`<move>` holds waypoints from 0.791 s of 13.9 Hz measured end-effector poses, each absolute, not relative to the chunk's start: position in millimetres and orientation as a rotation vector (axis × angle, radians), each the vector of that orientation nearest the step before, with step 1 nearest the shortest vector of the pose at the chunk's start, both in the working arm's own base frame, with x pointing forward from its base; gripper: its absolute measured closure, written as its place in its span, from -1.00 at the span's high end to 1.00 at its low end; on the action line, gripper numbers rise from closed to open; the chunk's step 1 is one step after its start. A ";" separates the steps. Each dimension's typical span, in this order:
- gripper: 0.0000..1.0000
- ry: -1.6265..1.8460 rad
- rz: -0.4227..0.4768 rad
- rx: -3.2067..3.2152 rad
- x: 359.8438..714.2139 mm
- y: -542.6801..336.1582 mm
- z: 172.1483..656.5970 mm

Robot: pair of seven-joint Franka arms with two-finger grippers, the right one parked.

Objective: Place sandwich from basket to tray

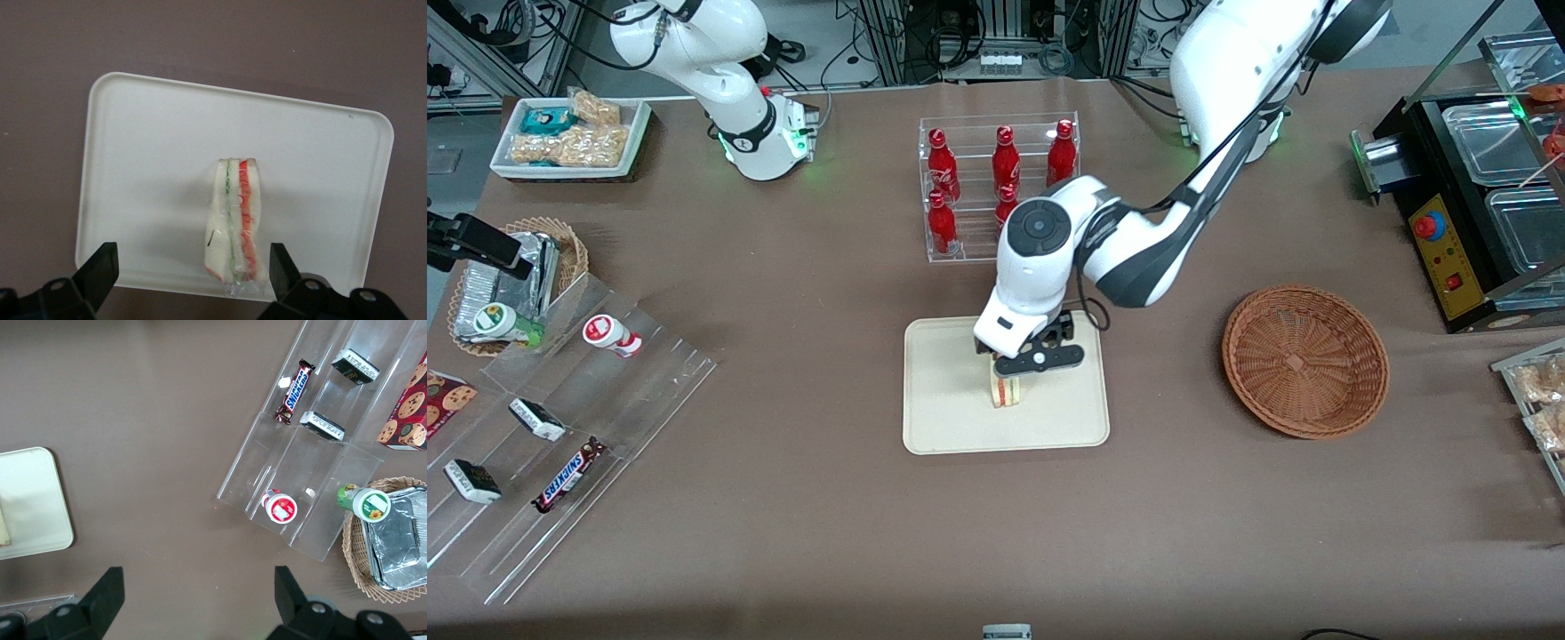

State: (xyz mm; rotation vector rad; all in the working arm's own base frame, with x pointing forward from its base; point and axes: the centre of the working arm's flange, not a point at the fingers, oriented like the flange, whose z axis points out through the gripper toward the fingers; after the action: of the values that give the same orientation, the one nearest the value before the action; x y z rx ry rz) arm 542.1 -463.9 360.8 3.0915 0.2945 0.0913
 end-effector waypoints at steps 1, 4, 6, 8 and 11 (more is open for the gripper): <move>1.00 0.322 0.096 3.100 547.1 -452.3 374.5; 1.00 0.404 0.093 3.105 557.0 -422.8 410.3; 1.00 0.464 0.039 3.100 558.9 -401.3 435.9; 1.00 0.459 0.007 3.101 562.9 -374.6 462.7; 1.00 0.441 -0.040 3.108 571.7 -327.3 493.9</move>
State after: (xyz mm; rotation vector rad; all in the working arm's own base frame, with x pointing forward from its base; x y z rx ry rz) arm 571.7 -327.3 493.9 3.1077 0.4407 -0.0404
